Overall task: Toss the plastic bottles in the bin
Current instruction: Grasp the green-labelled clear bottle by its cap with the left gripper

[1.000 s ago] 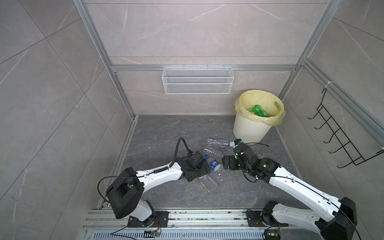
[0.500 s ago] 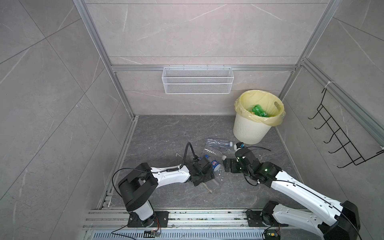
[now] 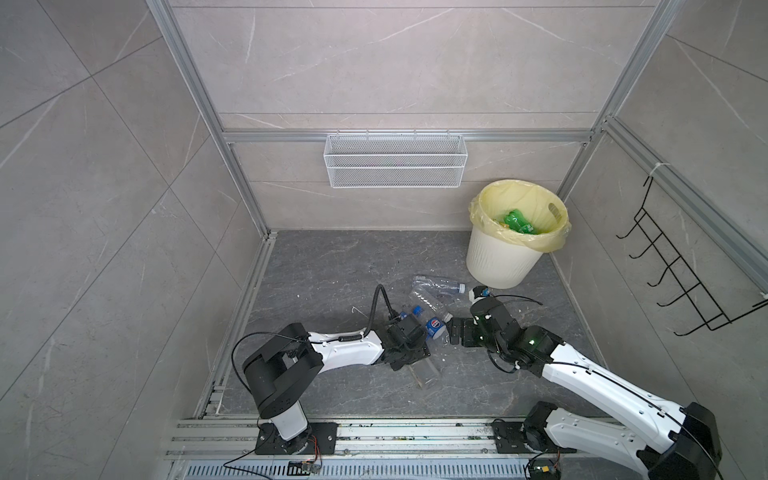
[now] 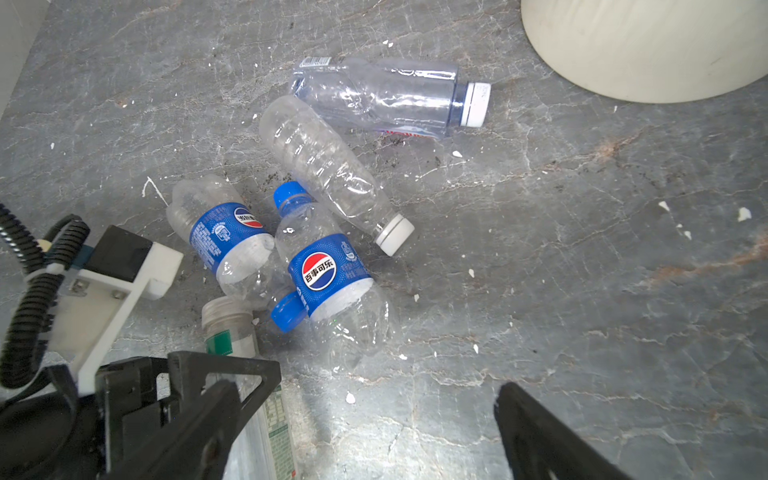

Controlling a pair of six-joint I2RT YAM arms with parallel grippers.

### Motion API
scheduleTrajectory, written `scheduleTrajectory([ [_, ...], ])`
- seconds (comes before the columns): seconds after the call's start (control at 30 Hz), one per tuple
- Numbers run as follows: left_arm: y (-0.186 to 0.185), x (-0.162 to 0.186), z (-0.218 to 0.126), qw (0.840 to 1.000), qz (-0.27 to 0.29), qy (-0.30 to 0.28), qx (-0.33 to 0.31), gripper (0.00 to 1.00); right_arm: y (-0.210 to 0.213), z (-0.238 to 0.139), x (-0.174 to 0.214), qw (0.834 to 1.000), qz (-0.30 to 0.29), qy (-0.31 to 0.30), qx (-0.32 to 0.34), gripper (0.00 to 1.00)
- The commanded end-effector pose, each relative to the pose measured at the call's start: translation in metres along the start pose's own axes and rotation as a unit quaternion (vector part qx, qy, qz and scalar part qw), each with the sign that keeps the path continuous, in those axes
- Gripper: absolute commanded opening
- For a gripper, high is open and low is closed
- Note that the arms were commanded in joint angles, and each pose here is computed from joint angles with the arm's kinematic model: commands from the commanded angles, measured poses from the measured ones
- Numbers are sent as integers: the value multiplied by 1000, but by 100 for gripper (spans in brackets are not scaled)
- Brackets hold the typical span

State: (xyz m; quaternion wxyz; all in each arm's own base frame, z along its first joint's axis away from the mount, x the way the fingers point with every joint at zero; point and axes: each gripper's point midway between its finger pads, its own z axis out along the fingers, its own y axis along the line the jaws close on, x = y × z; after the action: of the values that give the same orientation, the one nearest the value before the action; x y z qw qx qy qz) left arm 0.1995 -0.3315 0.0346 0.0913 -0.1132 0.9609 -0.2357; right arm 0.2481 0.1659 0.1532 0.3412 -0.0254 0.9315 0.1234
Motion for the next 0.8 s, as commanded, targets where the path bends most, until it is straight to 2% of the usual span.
scheduleTrajectory([
  [0.0, -6, -9, 5, 1000, -5, -12, 2, 72, -3, 0, 2, 1000, 5, -7, 6, 100],
  [0.5, -11, -34, 12, 998, -34, -45, 11, 69, -8, 1, 8, 1000, 7, -2, 11, 99],
  [0.77, 3, -49, -6, 997, -40, -65, 2, 66, -6, -1, 6, 1000, 11, -2, 8, 100],
])
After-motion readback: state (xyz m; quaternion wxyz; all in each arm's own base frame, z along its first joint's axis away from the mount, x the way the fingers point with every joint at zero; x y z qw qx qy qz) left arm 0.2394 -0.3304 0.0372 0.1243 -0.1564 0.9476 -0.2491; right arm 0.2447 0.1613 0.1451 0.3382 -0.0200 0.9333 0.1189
